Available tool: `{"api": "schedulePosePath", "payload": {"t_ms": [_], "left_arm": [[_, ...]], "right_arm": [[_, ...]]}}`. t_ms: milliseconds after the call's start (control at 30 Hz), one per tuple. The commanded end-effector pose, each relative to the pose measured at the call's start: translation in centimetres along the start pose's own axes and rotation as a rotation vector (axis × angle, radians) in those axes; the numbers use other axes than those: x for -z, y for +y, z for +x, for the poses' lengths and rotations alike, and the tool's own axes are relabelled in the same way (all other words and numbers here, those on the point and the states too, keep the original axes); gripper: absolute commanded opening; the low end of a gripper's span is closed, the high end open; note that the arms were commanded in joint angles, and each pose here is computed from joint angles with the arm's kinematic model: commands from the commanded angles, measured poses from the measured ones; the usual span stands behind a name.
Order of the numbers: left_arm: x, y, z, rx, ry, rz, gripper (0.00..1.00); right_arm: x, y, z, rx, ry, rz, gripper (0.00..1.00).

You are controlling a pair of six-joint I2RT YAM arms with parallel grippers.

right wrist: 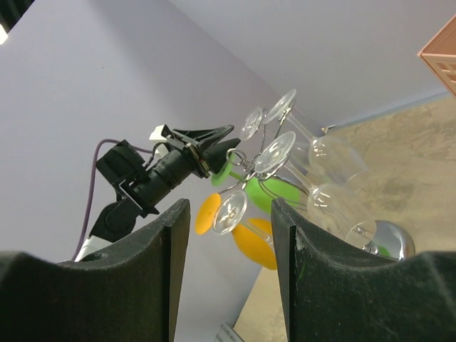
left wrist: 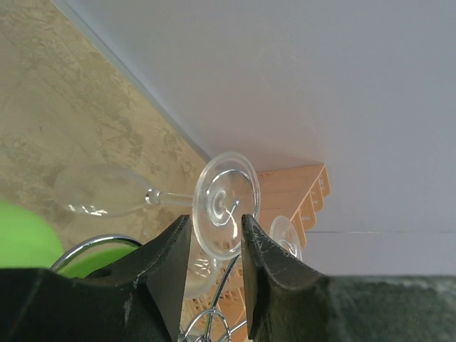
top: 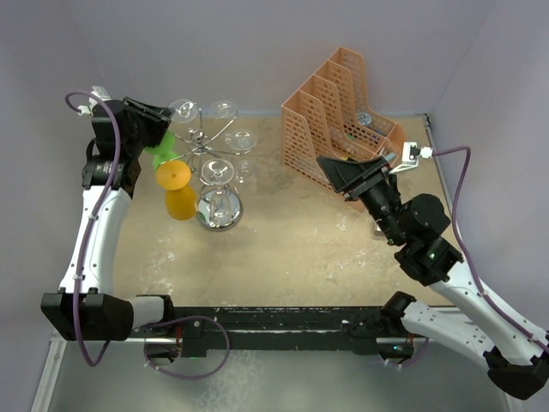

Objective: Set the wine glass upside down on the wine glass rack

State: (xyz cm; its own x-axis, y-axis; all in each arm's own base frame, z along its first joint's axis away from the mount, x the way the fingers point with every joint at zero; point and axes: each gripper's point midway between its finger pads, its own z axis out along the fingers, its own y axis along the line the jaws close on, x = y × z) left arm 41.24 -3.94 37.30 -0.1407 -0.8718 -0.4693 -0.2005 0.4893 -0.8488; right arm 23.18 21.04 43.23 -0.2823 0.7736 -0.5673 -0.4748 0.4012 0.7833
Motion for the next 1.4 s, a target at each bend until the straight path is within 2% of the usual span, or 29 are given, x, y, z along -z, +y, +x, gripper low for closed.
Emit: {"api": "schedulePosePath", "payload": {"t_ms": [0, 133, 233, 433, 600, 733, 833, 1000, 1200, 1367], "left_arm": [[2.8, -3.1, -2.6, -0.044, -0.085, 0.081, 0.32], [4.6, -3.7, -3.5, -0.115, -0.112, 0.070, 0.36], [6.2, -3.8, -3.9, -0.189, -0.106, 0.037, 0.39], [9.7, -2.4, -3.5, -0.329, -0.059, -0.036, 0.49], [14.6, 1.4, -3.6, -0.476, -0.106, -0.131, 0.54], [18.6, 6.2, -4.0, -0.552, -0.185, -0.258, 0.57], [21.3, 8.2, -3.8, -0.583, -0.223, -0.284, 0.58], [24.5, 9.9, -4.2, -0.606, -0.283, -0.326, 0.61], [26.9, 9.2, -3.8, -0.602, -0.329, -0.232, 0.63], [29.2, 9.0, -4.9, -0.568, -0.422, -0.226, 0.65]], "right_arm": [[0.3, 0.5, -1.1, -0.016, -0.043, -0.009, 0.51], [0.2, -0.2, -0.8, 0.031, -0.026, 0.020, 0.52], [0.1, -0.7, -0.2, 0.122, 0.022, 0.043, 0.57], [0.9, -4.1, 0.4, 0.305, 0.123, 0.222, 0.64], [3.7, -6.2, -1.8, 0.372, 0.061, 0.331, 0.66], [5.9, -6.8, -3.7, 0.396, 0.000, 0.375, 0.69], [7.4, -7.0, -4.9, 0.433, -0.036, 0.382, 0.71], [10.3, -6.9, -7.1, 0.456, -0.107, 0.385, 0.75], [13.4, -6.2, -9.6, 0.430, -0.205, 0.375, 0.77], [14.3, -6.4, -10.1, 0.387, -0.249, 0.374, 0.77]]}}
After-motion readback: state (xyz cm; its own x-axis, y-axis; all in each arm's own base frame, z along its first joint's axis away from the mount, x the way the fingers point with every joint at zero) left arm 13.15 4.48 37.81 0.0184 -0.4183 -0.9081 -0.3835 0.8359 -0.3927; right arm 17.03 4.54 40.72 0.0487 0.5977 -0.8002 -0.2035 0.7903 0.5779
